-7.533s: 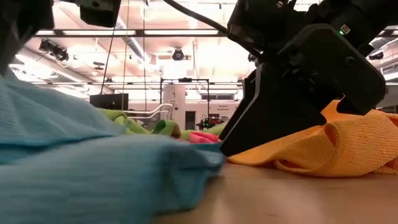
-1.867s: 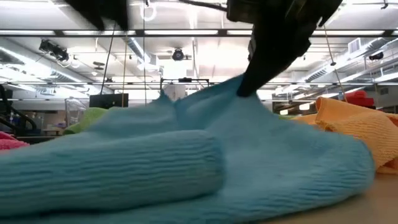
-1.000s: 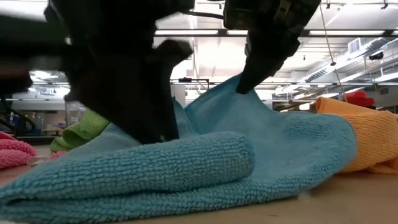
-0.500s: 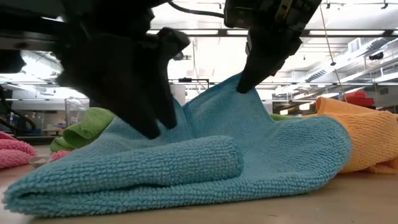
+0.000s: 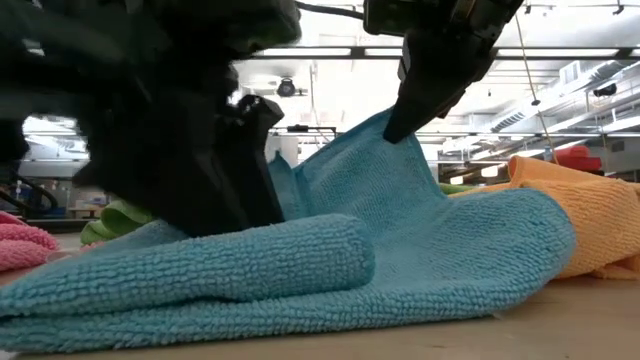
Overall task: Fold microfiber towels
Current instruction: Fold the left blue microfiber towel
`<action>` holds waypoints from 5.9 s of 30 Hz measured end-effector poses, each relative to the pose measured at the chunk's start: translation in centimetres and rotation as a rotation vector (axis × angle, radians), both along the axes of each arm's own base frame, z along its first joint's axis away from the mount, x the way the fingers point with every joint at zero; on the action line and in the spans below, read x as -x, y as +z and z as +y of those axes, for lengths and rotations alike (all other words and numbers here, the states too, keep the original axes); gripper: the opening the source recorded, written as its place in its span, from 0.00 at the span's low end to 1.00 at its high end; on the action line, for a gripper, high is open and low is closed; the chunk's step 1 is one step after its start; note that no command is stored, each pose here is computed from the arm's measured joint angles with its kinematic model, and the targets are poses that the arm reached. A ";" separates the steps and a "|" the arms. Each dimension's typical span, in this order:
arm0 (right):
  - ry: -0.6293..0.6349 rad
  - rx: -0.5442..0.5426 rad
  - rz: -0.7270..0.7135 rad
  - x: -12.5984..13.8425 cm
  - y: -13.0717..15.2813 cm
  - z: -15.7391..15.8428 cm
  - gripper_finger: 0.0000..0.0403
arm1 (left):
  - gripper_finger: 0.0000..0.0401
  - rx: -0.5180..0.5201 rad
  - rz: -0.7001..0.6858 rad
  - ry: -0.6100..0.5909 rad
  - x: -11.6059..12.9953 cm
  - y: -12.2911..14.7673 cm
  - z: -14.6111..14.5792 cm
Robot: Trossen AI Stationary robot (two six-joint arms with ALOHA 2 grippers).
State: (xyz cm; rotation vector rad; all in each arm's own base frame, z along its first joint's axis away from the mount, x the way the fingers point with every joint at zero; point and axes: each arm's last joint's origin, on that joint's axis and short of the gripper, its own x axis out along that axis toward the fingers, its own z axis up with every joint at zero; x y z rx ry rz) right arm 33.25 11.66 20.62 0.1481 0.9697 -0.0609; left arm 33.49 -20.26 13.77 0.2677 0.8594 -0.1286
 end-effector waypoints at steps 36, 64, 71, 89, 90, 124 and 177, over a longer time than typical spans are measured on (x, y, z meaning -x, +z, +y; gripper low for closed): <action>-0.042 -0.003 -0.026 -0.1 0.1 0.1 0.01 | 0.33 0.211 -0.118 0.038 -1.0 -2.6 -2.7; -0.292 -0.250 -0.146 -0.5 -0.8 0.3 0.03 | 0.22 -0.004 0.095 0.153 2.5 0.5 -0.6; -0.350 -0.336 -0.186 -0.7 -0.4 0.7 0.03 | 0.19 -0.060 0.068 0.188 2.2 -0.2 -0.4; -0.387 -0.450 -0.284 -3.4 -3.4 1.5 0.03 | 0.18 -0.059 0.056 0.215 2.3 -0.2 -0.4; -0.393 -0.453 -0.302 -3.5 -3.3 1.4 0.03 | 0.18 -0.059 0.056 0.215 2.3 -0.2 -0.4; -0.340 -0.507 -0.569 -6.5 -3.7 0.1 0.03 | 0.15 -0.133 0.024 0.199 2.6 -0.1 -0.8; -0.365 -0.376 -0.486 -9.0 -8.6 -0.3 0.05 | 0.09 -0.183 -0.031 0.101 3.8 -2.2 -6.8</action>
